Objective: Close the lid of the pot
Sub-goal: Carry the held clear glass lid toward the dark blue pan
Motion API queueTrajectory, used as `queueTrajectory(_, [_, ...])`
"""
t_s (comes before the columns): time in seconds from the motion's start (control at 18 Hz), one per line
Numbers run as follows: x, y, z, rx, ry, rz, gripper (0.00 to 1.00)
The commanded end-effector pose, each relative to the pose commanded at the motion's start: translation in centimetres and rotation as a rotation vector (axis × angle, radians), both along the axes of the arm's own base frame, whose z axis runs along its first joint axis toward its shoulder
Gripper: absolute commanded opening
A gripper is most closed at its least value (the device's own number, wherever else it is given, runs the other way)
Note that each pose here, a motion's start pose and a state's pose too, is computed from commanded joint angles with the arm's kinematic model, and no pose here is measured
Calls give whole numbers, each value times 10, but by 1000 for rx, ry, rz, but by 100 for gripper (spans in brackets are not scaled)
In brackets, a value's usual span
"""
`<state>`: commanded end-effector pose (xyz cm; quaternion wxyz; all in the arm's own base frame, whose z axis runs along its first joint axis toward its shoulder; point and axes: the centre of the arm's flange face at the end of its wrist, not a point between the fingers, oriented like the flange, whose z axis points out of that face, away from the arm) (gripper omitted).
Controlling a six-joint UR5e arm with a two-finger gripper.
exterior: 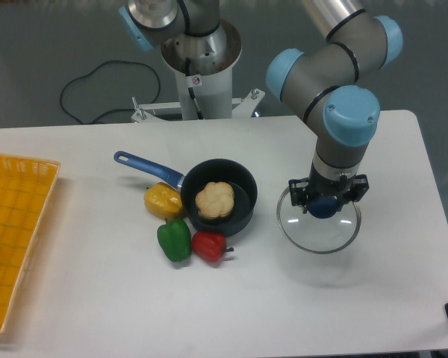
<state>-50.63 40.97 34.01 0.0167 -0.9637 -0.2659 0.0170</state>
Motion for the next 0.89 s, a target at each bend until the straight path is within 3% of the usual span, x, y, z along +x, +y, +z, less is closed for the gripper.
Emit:
queueTrajectory(0.5, [26,1,-12,-9,-28,-17,55])
queueTrajectory(0.89, [62,-7,2,20,-32,-30,55])
